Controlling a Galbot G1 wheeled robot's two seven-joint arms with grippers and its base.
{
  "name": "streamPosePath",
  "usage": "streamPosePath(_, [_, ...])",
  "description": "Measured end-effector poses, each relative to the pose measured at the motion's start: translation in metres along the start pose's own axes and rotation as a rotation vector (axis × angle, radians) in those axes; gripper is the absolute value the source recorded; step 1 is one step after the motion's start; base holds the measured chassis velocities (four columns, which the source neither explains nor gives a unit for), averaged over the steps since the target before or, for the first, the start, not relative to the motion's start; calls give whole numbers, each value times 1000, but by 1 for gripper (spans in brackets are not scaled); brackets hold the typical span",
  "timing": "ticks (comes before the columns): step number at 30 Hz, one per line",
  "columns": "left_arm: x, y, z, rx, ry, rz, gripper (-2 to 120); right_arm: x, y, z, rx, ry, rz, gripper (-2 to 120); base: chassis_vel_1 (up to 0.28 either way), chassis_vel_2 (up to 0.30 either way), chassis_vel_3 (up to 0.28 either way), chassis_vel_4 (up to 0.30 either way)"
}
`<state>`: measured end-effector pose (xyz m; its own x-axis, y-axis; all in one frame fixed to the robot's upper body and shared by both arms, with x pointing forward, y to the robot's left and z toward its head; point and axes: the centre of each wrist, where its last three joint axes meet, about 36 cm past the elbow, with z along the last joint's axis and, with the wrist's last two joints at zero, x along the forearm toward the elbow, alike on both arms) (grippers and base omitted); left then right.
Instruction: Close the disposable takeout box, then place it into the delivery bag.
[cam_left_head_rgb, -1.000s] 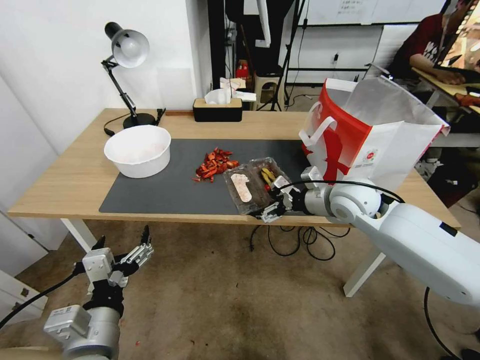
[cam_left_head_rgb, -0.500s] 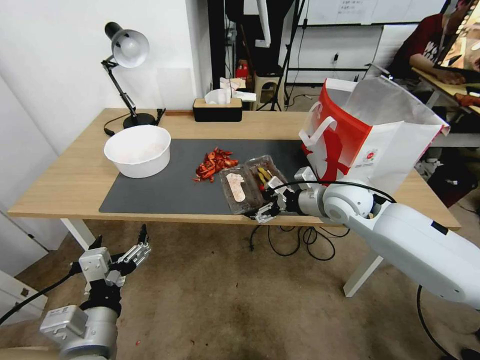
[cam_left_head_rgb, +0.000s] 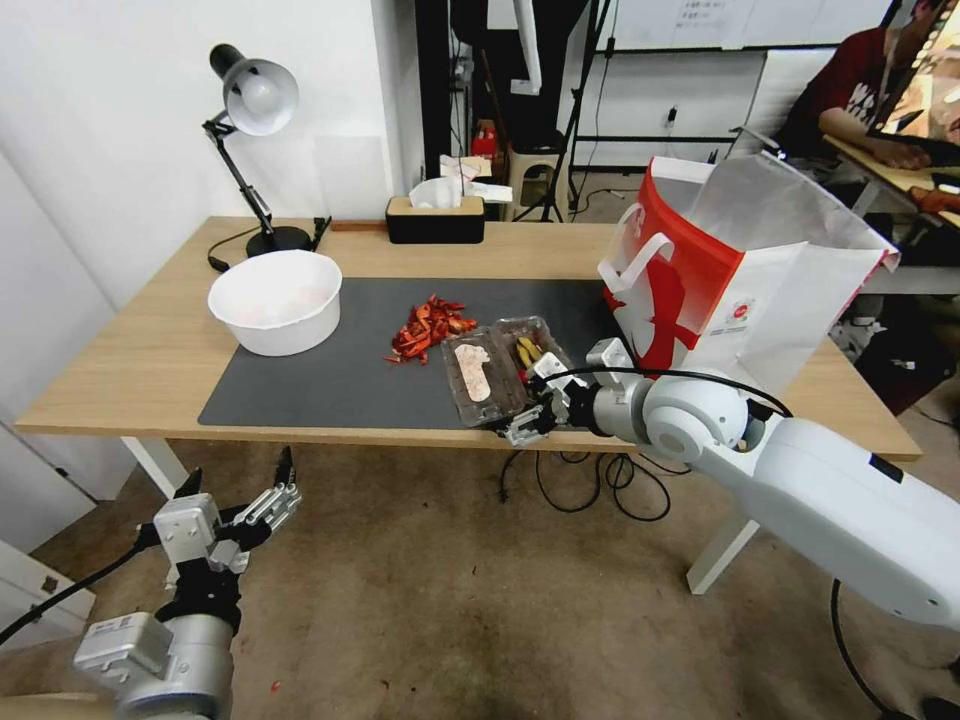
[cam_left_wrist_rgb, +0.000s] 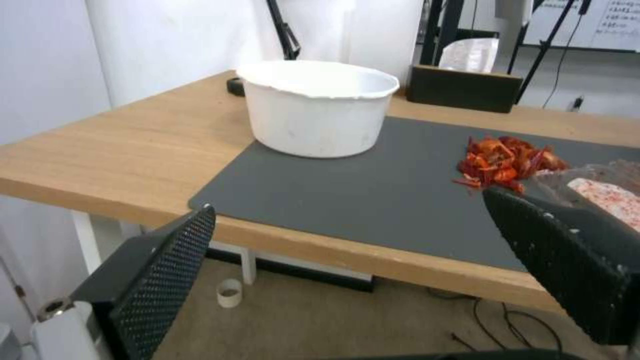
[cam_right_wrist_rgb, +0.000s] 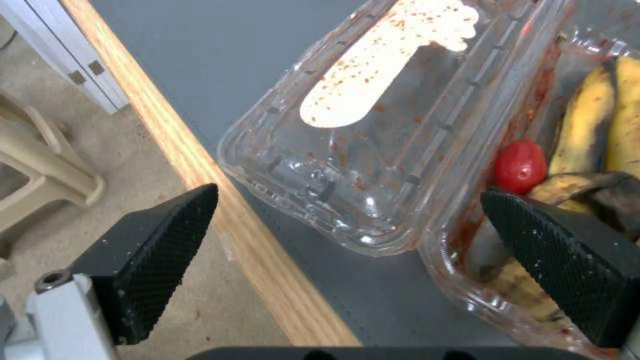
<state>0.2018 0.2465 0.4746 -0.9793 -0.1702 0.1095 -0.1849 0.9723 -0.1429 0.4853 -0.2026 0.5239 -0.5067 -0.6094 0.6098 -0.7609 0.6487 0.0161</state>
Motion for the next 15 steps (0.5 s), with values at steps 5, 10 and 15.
streamPosePath(5, [1,0,-1,-2,-3,-2,100,-2,2,2,-11,2,6,100,0,0,0,0])
streamPosePath(10, [1,1,-2,-4,-6,-4,100,-4,7,1,-38,2,7,100,0,0,0,0])
streamPosePath(15, [1,1,-3,-4,-7,-5,100,-6,12,-2,-50,-2,-3,100,0,0,0,0])
